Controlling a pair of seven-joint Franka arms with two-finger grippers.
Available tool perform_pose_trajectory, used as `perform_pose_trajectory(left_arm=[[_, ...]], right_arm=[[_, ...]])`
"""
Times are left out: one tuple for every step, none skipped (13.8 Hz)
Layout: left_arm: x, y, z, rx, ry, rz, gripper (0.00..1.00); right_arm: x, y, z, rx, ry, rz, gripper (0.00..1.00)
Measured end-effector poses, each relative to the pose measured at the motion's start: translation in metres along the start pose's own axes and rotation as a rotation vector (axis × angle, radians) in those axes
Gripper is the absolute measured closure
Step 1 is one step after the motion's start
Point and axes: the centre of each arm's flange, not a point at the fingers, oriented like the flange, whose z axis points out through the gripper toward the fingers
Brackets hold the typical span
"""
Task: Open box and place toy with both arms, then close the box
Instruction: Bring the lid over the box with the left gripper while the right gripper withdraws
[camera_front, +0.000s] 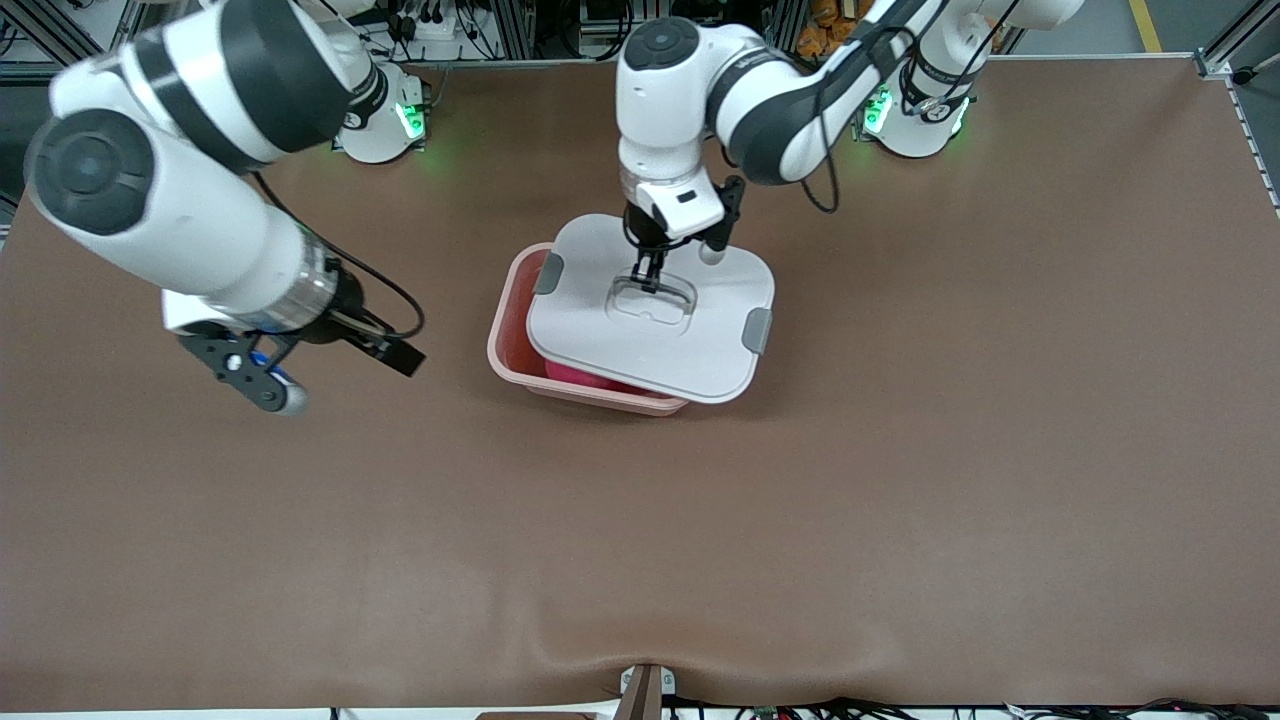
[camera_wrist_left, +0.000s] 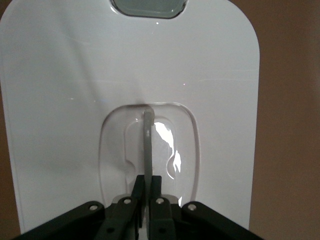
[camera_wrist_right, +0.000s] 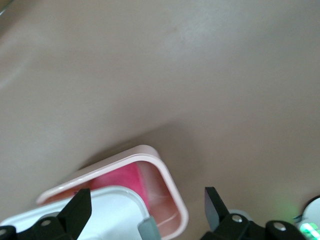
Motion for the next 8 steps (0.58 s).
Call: perform_pose_trajectory(left_arm=[[-0.006,0.004,0.001,-0.004,-0.004,0.0,0.93],[-0.01,0.009,0.002,-0.002,-0.008,-0.001,0.93],[-0.015,0.013,0.003,0.003,-0.01,-0.002,0.93],[-0.02,0.016,0.004,0.012,-0.009,-0.001,0.93],[-0.026,0.016,0.007,0.02,-0.007,0.004,0.93],[-0.034,0.014,0.011,0.027,-0.004,0.008,0.93],[-0.04,0.011,0.016,0.028,0.002,0.006,0.93],[-0.046,0.007,0.02,0.024,0.013,0.001,0.93]], right_arm=[[0.004,0.011,-0.006,-0.01,-0.005,-0.033,0.0],[0.007,0.021,-0.012,-0.019,-0.011,-0.063,0.0],[0.011,0.032,-0.017,-0.028,-0.017,-0.091,0.0],[0.015,0.043,-0.022,-0.038,-0.025,-0.122,0.0],[0.019,0.053,-0.026,-0.049,-0.035,-0.157,0.0],[0.022,0.063,-0.031,-0.057,-0.042,-0.2,0.0],[0.024,0.072,-0.036,-0.062,-0.047,-0.244,0.0],[0.026,0.083,-0.042,-0.067,-0.052,-0.278,0.0]])
